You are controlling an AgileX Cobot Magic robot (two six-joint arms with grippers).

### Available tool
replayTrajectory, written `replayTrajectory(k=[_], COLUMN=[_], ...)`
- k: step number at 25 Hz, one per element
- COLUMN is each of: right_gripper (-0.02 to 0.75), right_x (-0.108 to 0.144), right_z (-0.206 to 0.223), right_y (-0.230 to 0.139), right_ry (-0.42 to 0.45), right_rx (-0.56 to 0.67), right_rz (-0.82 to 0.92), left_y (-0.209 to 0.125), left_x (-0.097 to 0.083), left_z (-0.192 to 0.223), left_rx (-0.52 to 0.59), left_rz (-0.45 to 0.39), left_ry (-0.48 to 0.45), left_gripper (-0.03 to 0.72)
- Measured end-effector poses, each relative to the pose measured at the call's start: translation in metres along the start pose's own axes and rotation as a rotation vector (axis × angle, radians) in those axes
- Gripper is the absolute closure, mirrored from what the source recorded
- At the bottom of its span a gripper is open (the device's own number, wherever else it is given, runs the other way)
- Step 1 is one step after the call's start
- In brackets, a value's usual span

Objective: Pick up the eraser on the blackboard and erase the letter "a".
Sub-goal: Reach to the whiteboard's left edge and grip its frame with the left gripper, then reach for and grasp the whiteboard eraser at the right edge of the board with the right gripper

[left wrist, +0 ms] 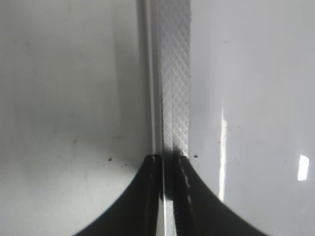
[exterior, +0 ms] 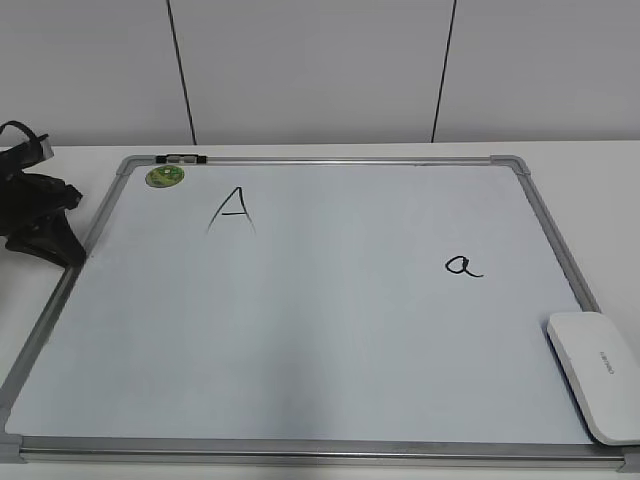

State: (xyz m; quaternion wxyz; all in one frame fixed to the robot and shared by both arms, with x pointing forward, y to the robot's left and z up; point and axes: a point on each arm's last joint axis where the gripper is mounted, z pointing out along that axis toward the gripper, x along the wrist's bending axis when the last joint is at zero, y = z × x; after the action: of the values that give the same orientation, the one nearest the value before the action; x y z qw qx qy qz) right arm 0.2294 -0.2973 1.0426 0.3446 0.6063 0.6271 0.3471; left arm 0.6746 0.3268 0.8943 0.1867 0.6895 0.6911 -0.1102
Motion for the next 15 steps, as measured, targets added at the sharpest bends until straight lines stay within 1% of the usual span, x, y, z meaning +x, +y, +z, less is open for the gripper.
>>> replayTrajectory(k=[5, 8, 12, 15], right_gripper=[0.151, 0.151, 0.151, 0.152], right_x=[0.003, 0.003, 0.005, 0.006], right_z=[-0.008, -0.011, 0.003, 0.019], right_y=[0.006, 0.024, 0.052, 0.064], right_ry=[0.033, 0.039, 0.067, 0.087], right_rx=[-0.032, -0.012, 0.02, 0.051], right_rz=[0.014, 0.018, 0.04, 0.062], left_y=[0.0, 0.0, 0.0, 0.0], left_x=[0.0, 0.0, 0.0, 0.0], left_z=[0.0, 0.0, 0.001, 0.001], left_rx=[0.003, 0.003, 0.006, 0.007], left_rz=[0.0, 0.0, -0.001, -0.001], left_ry=[-0.002, -0.002, -0.003, -0.005], left_gripper=[0.653, 0.653, 0.653, 0.653])
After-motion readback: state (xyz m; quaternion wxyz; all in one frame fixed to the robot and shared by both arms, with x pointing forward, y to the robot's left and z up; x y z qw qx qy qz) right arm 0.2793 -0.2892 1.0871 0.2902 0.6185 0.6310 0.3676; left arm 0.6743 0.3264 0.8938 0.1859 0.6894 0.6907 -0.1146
